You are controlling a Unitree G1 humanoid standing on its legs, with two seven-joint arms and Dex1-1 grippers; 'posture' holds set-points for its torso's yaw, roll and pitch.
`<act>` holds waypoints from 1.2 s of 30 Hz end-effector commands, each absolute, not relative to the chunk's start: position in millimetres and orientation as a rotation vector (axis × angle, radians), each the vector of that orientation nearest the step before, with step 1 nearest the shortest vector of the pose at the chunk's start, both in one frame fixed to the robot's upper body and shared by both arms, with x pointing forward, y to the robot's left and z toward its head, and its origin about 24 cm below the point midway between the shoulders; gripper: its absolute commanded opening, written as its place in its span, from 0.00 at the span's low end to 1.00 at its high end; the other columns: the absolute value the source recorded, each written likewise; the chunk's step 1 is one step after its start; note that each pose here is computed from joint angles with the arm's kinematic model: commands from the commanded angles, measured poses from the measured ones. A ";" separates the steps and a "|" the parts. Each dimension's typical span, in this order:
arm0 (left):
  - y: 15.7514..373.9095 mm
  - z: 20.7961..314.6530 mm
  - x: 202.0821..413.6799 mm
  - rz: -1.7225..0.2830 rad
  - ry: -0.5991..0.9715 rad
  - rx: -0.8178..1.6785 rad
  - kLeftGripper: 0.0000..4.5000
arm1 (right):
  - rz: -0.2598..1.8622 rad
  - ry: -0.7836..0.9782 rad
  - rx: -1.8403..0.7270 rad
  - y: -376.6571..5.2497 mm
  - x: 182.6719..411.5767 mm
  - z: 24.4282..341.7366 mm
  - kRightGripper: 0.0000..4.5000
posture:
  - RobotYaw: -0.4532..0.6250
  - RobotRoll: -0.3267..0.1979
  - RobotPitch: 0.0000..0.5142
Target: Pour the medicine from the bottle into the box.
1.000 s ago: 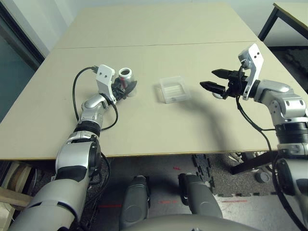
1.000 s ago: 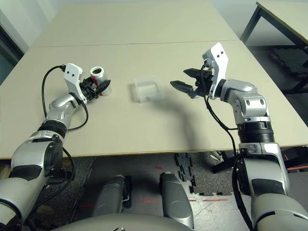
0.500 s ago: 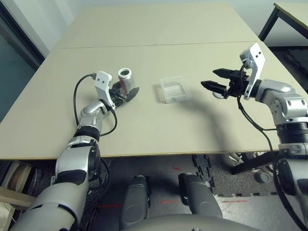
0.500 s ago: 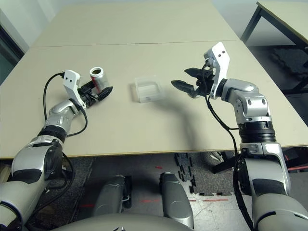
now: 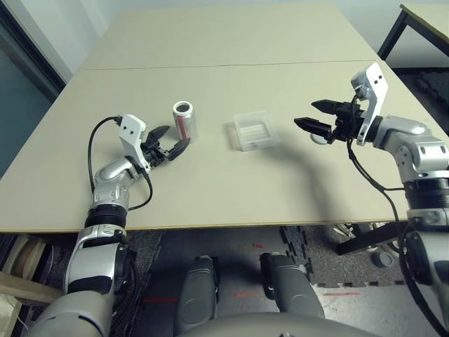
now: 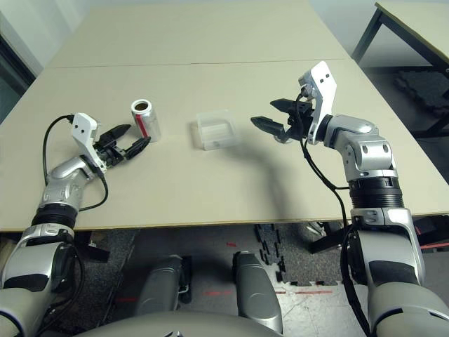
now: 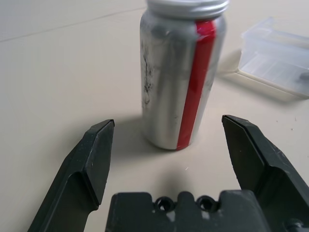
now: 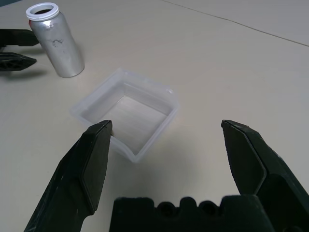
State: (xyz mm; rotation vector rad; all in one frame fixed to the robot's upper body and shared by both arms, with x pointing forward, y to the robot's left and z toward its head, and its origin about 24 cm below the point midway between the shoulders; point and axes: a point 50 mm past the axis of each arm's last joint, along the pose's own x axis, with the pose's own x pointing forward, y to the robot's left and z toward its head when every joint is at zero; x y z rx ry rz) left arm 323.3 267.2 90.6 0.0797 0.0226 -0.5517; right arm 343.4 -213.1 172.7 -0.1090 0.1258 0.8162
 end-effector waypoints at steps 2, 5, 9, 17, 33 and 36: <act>282.4 101.3 308.4 -0.510 0.009 0.077 0.99 | 0.747 0.117 -0.073 -225.9 342.6 168.2 1.00 | 0.39 0.62 0.29; 289.3 106.7 299.4 -0.492 0.011 0.088 0.99 | 0.687 0.113 -0.055 -235.3 340.7 163.8 1.00 | 0.39 0.62 0.29; 300.6 114.7 288.9 -0.430 -0.009 0.058 0.99 | 0.567 0.076 -0.024 -248.5 339.4 160.5 1.00 | 0.38 0.62 0.30; 338.7 129.5 286.9 -0.084 -0.111 0.036 0.99 | -0.021 -0.069 0.015 -300.8 337.6 129.2 1.00 | 0.39 0.62 0.33; 371.3 111.3 300.7 0.245 -0.082 0.033 0.99 | -0.331 -0.130 0.069 -313.5 340.1 108.9 1.00 | 0.35 0.62 0.28; 370.6 110.5 302.5 0.244 -0.084 0.038 0.99 | -0.325 -0.133 0.069 -313.2 339.8 108.4 1.00 | 0.35 0.62 0.28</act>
